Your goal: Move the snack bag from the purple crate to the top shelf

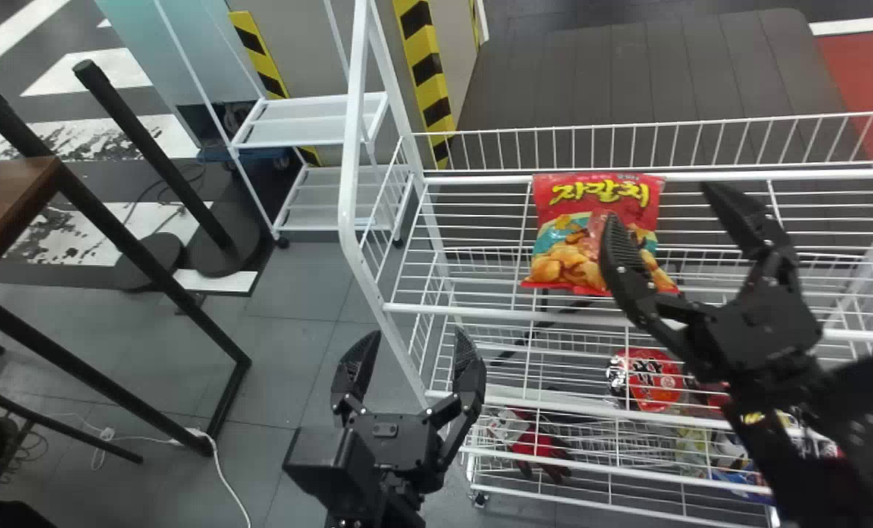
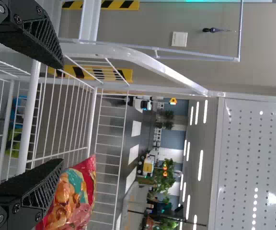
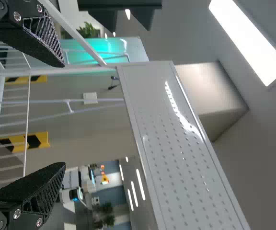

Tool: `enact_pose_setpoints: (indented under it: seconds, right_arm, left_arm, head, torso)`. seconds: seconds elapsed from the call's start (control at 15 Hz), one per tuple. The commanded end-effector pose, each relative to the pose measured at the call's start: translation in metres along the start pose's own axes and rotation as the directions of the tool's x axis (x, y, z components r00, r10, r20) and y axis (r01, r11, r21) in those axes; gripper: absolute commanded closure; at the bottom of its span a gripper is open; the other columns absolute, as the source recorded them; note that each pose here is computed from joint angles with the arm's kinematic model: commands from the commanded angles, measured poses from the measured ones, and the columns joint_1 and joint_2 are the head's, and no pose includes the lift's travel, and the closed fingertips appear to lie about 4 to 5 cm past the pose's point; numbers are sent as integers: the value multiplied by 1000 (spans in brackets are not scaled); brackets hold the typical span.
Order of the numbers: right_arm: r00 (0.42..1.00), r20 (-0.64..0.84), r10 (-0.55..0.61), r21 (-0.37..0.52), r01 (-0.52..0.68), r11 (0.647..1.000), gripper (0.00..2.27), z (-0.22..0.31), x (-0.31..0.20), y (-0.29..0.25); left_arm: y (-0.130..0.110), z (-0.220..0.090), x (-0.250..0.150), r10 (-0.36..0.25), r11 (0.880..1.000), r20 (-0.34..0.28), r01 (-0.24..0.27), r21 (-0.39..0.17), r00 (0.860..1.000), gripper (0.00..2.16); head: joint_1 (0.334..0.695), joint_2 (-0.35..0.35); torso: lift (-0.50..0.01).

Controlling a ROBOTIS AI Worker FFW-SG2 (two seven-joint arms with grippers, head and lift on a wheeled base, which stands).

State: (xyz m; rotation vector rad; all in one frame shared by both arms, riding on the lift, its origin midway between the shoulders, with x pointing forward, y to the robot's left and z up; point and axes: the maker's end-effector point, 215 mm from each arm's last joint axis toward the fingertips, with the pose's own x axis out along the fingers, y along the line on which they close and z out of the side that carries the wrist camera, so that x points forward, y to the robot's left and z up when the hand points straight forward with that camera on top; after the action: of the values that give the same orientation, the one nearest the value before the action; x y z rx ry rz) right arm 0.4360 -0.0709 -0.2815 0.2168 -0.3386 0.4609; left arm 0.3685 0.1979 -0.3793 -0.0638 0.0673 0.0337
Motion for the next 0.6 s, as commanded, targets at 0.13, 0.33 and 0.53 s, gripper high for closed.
enact_pose_setpoints:
  seconds: [0.13,0.33,0.53]
  right_arm:
    - [995,-22,-96,-132,92,987,76,37,-100,-46]
    - [992,-32,-123,-240,112,964,76,46,-154,-69]
    - [989,-52,-136,-323,112,940,83,33,-194,-84]
  left_arm:
    - [-9,-6,8,3,998,-133,5,59,991,134]
    - [-18,-8,7,12,993,-228,16,120,973,137]
    - [-25,-24,15,54,969,-380,43,243,923,137]
  head:
    - [695,140]
    - [695,44]
    - [695,-42]
  torso:
    - [0]
    - [0]
    - [0]
